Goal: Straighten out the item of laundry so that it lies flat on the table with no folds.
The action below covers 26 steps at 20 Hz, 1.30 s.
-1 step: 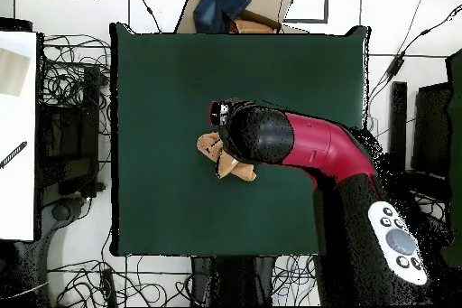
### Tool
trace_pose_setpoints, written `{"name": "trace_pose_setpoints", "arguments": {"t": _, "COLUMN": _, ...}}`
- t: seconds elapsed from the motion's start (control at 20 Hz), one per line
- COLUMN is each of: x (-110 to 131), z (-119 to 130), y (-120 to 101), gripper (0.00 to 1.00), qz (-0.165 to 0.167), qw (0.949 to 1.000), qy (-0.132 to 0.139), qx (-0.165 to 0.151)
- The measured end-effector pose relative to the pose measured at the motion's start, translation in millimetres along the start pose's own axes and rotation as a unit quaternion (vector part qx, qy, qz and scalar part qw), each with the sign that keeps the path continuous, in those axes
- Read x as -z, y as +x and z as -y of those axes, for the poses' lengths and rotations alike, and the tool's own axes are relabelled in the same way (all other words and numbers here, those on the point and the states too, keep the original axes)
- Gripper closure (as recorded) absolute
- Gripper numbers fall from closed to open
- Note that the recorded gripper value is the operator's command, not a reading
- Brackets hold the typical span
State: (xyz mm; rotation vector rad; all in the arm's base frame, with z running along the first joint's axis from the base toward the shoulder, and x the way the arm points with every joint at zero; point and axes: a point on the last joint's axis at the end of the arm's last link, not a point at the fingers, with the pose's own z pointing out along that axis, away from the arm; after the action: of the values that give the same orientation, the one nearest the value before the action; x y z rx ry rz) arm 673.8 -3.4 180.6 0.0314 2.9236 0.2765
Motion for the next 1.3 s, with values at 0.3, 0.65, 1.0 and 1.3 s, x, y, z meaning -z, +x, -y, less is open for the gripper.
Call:
{"name": "trace_pose_setpoints", "arguments": {"t": 0.3, "x": 0, "z": 0, "y": 0, "gripper": 0.00, "qz": 0.000, "qw": 1.0000, "qy": 0.000, "qx": 0.000}}
{"name": "trace_pose_setpoints", "arguments": {"t": 0.65, "x": -4, "z": -1, "y": 2, "gripper": 0.00, "qz": -0.004, "qw": 1.0000, "qy": -0.002, "qx": 0.000}}
{"name": "trace_pose_setpoints", "arguments": {"t": 1.0, "x": -24, "z": 0, "y": 11, "gripper": 0.00, "qz": -0.021, "qw": 0.9997, "qy": -0.013, "qx": -0.006}}
{"name": "trace_pose_setpoints", "arguments": {"t": 1.3, "x": -37, "z": 1, "y": 18, "gripper": 0.00, "qz": -0.033, "qw": 0.9993, "qy": -0.019, "qx": -0.008}}
